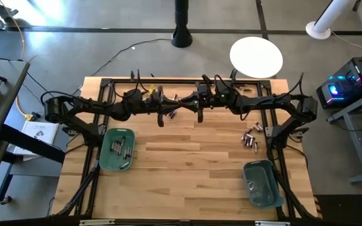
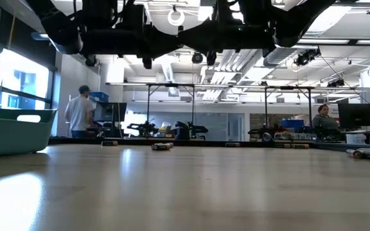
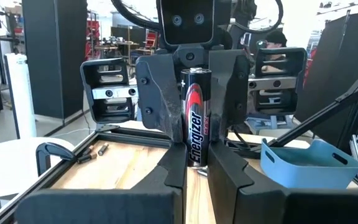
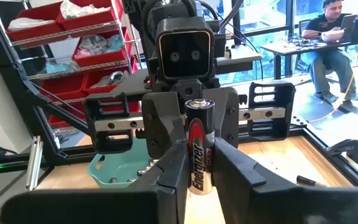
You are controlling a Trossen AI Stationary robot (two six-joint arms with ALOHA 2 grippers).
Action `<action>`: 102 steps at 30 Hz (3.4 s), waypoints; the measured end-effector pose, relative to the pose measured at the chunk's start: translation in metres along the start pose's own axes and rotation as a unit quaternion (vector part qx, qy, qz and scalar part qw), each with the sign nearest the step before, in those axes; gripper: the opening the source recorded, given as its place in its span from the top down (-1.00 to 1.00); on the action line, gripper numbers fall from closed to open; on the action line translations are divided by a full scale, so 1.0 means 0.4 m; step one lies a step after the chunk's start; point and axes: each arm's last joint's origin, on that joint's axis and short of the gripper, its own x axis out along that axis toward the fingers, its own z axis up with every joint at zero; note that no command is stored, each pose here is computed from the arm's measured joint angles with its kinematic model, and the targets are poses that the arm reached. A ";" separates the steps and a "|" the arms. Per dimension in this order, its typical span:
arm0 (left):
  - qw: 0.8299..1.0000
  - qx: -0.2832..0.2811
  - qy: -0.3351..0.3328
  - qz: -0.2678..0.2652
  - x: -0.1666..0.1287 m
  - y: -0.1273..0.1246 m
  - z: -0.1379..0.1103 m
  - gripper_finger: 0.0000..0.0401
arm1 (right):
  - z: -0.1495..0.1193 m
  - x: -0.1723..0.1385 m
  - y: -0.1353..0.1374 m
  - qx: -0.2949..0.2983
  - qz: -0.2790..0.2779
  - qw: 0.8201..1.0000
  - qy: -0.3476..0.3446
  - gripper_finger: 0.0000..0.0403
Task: Sort batteries
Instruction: Put the silver battery into the green bin
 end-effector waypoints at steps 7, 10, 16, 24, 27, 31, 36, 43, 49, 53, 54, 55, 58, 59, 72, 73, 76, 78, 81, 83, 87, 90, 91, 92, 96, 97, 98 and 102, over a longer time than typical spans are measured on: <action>1.000 0.001 0.003 0.002 0.000 0.000 -0.002 0.88 | 0.000 0.000 0.000 0.018 0.002 1.000 0.000 0.37; 1.000 -0.002 0.012 0.004 0.001 0.001 -0.006 0.88 | 0.000 0.000 0.000 0.017 0.001 1.000 0.000 0.21; 0.998 -0.016 0.056 0.008 -0.001 0.003 -0.027 0.88 | 0.012 -0.011 -0.015 -0.011 -0.017 1.000 -0.008 0.03; 0.984 -0.020 0.162 0.066 -0.031 -0.010 -0.045 0.88 | 0.069 -0.057 -0.040 -0.034 -0.061 0.997 -0.039 0.02; 0.968 -0.021 0.225 0.105 -0.077 -0.032 -0.028 0.90 | 0.079 -0.071 -0.046 -0.048 -0.070 0.996 -0.036 0.02; 0.920 -0.056 0.352 0.164 -0.162 -0.080 0.008 0.90 | 0.074 -0.072 -0.054 -0.063 -0.076 0.995 -0.026 0.02; 0.828 -0.147 0.492 0.226 -0.276 -0.165 0.057 0.90 | 0.049 -0.058 -0.067 -0.108 -0.078 0.991 -0.012 0.02; 0.698 -0.319 0.585 0.263 -0.376 -0.307 0.063 0.90 | 0.021 -0.034 -0.084 -0.138 -0.077 0.987 -0.025 0.02; 0.640 -0.393 0.581 0.313 -0.399 -0.380 0.025 0.91 | 0.005 -0.029 -0.089 -0.145 -0.076 0.986 -0.010 0.02; 0.621 -0.410 0.576 0.339 -0.406 -0.381 -0.034 0.91 | 0.003 -0.029 -0.089 -0.150 -0.076 0.986 -0.005 0.02; 0.611 -0.415 0.577 0.348 -0.409 -0.376 -0.049 0.91 | 0.001 -0.029 -0.089 -0.152 -0.076 0.986 -0.002 0.02; 0.600 -0.421 0.578 0.358 -0.412 -0.372 -0.062 0.91 | 0.000 -0.029 -0.090 -0.152 -0.076 0.986 0.001 0.02; 0.561 -0.442 0.582 0.389 -0.422 -0.359 -0.092 0.91 | -0.004 -0.029 -0.090 -0.147 -0.075 0.986 0.008 0.02; 0.552 -0.450 0.581 0.394 -0.423 -0.357 -0.098 0.91 | -0.006 -0.029 -0.090 -0.146 -0.075 0.986 0.012 0.02; 0.484 -0.524 0.561 0.420 -0.432 -0.349 -0.168 0.87 | -0.028 -0.038 -0.089 -0.116 -0.070 0.988 0.072 0.02; 0.483 -0.523 0.562 0.422 -0.434 -0.347 -0.171 0.87 | -0.027 -0.042 -0.087 -0.113 -0.069 0.988 0.081 0.02; 0.483 -0.522 0.562 0.423 -0.435 -0.347 -0.172 0.85 | -0.023 -0.054 -0.078 -0.102 -0.067 0.987 0.104 0.02; 0.484 -0.521 0.563 0.422 -0.435 -0.347 -0.172 0.82 | -0.017 -0.062 -0.072 -0.096 -0.063 0.987 0.113 0.02; 0.487 -0.520 0.561 0.422 -0.435 -0.346 -0.172 0.73 | -0.004 -0.072 -0.064 -0.096 -0.060 0.987 0.114 0.02; 0.491 -0.516 0.563 0.419 -0.435 -0.346 -0.172 0.64 | 0.007 -0.077 -0.059 -0.096 -0.060 0.988 0.107 0.02; 0.498 -0.510 0.569 0.411 -0.435 -0.347 -0.172 0.46 | 0.028 -0.089 -0.050 -0.091 -0.061 0.989 0.096 0.02; 0.505 -0.503 0.575 0.403 -0.434 -0.348 -0.169 0.34 | 0.037 -0.098 -0.043 -0.090 -0.061 0.989 0.099 0.02; 0.510 -0.502 0.576 0.396 -0.431 -0.350 -0.164 0.31 | 0.039 -0.101 -0.042 -0.090 -0.062 0.989 0.103 0.02; 0.515 -0.502 0.577 0.387 -0.426 -0.353 -0.156 0.29 | 0.039 -0.104 -0.041 -0.089 -0.067 0.988 0.107 0.02; 0.552 -0.502 0.568 0.348 -0.403 -0.366 -0.109 0.24 | 0.040 -0.111 -0.043 -0.086 -0.077 0.986 0.117 0.02; 0.565 -0.502 0.560 0.339 -0.397 -0.368 -0.094 0.23 | 0.040 -0.113 -0.045 -0.085 -0.079 0.986 0.117 0.02; 0.580 -0.501 0.550 0.331 -0.391 -0.370 -0.077 0.24 | 0.040 -0.114 -0.048 -0.085 -0.081 0.986 0.117 0.02; 0.652 -0.487 0.496 0.302 -0.367 -0.375 -0.014 0.25 | 0.032 -0.116 -0.052 -0.070 -0.085 0.986 0.129 0.02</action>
